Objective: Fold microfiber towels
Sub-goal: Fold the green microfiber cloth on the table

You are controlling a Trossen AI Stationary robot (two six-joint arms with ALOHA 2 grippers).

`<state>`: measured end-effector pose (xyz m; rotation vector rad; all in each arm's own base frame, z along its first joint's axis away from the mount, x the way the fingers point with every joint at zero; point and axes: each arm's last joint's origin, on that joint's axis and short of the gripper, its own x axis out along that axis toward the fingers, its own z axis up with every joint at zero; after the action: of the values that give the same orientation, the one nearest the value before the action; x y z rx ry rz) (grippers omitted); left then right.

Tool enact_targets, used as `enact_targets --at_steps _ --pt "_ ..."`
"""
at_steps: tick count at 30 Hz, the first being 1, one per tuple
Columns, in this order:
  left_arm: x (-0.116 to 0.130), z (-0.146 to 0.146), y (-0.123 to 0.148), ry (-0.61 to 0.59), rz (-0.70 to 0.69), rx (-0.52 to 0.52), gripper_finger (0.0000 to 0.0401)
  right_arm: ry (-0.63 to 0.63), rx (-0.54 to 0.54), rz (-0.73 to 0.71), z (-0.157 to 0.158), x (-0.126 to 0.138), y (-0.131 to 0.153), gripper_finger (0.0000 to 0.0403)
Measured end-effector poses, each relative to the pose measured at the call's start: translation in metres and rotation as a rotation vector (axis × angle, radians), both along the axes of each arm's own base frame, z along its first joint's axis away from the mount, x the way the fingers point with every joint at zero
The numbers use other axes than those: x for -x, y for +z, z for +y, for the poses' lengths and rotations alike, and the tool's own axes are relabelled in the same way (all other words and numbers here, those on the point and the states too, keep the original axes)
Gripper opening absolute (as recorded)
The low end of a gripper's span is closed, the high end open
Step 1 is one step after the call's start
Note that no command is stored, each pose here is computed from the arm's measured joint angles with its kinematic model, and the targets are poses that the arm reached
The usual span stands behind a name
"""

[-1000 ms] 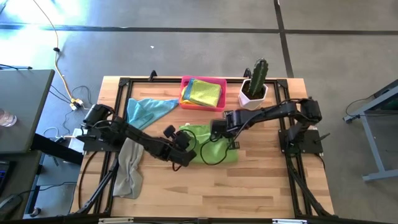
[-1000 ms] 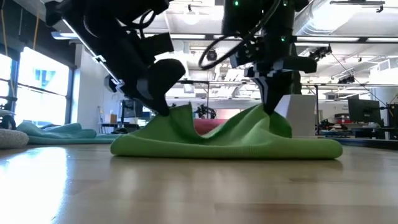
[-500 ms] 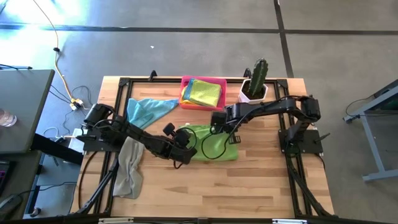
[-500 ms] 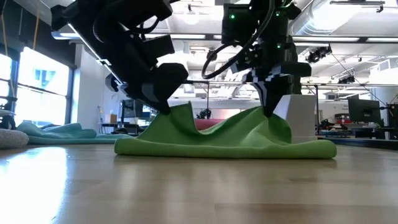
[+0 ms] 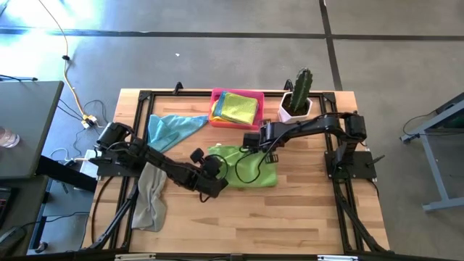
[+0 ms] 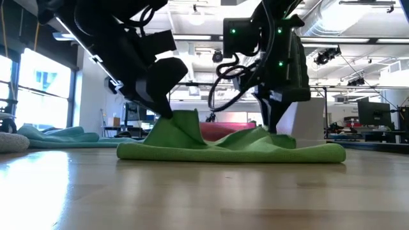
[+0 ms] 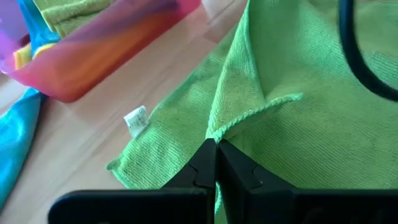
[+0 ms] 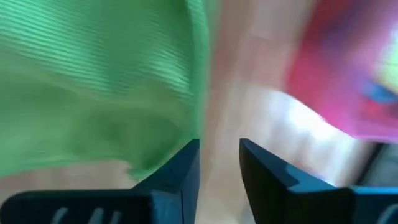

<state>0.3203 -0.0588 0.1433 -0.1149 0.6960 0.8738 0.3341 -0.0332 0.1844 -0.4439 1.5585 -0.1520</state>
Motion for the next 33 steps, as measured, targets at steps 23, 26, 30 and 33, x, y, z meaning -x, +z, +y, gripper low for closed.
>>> enact_targets --at_steps 23,26,30,33 --pt "0.005 0.022 0.008 0.056 0.121 0.037 0.0 -0.068 -0.079 -0.144 0.053 0.001 -0.017 0.0108" --pt "0.005 0.022 0.007 0.045 0.134 0.069 0.0 -0.087 -0.078 -0.143 0.052 0.007 -0.028 0.0108" --pt "0.005 0.02 0.006 0.006 0.166 0.118 0.0 -0.119 -0.077 -0.142 0.052 0.012 -0.036 0.0108" --pt "0.005 0.02 0.006 0.004 0.168 0.123 0.0 -0.115 -0.073 -0.159 0.052 0.012 -0.039 0.0108"
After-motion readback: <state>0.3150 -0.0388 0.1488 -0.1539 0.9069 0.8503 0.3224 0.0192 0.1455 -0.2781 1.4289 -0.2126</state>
